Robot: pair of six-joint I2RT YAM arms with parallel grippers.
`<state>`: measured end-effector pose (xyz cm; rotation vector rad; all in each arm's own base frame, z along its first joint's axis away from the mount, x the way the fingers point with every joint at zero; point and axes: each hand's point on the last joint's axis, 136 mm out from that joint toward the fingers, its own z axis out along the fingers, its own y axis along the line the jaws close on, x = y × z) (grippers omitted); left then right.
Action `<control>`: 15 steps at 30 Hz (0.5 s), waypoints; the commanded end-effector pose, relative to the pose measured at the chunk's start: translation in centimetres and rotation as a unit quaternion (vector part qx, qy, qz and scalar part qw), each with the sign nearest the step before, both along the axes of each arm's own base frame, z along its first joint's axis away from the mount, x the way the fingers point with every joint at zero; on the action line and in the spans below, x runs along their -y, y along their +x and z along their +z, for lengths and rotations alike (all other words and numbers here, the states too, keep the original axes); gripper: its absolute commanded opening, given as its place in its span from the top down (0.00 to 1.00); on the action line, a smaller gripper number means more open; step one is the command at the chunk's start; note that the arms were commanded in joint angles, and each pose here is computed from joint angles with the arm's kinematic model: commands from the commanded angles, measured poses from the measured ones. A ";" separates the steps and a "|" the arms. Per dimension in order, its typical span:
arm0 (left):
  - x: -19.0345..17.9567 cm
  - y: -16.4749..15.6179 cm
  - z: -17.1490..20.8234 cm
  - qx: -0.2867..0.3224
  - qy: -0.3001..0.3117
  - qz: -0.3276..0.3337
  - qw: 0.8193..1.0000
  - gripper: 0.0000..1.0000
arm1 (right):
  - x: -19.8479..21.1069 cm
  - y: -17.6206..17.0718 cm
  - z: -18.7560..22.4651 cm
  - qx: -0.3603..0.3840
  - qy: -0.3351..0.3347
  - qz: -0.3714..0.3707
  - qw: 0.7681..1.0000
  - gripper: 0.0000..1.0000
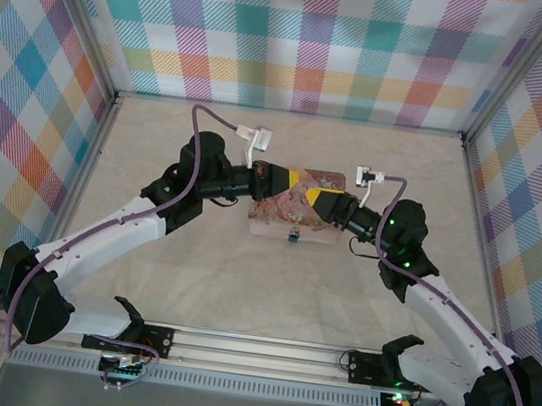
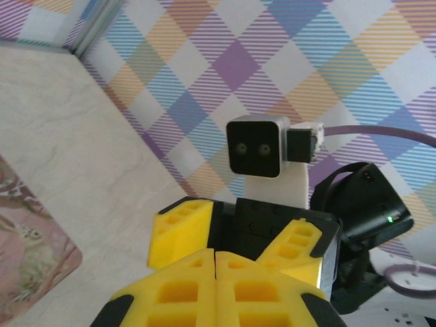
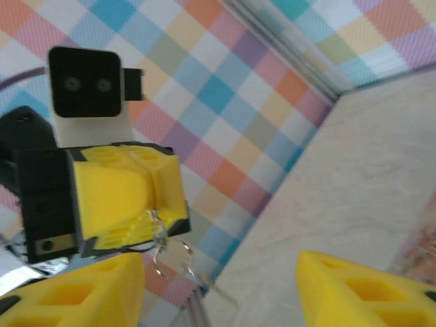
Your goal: Unlock the padlock with the key
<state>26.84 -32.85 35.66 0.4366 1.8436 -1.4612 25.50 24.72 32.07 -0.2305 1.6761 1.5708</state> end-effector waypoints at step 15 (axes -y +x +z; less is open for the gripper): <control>1.3 -2.2 2.4 0.031 -0.032 -0.040 0.998 1.00 | -0.3 -1.5 4.6 0.054 0.067 0.050 0.995 0.53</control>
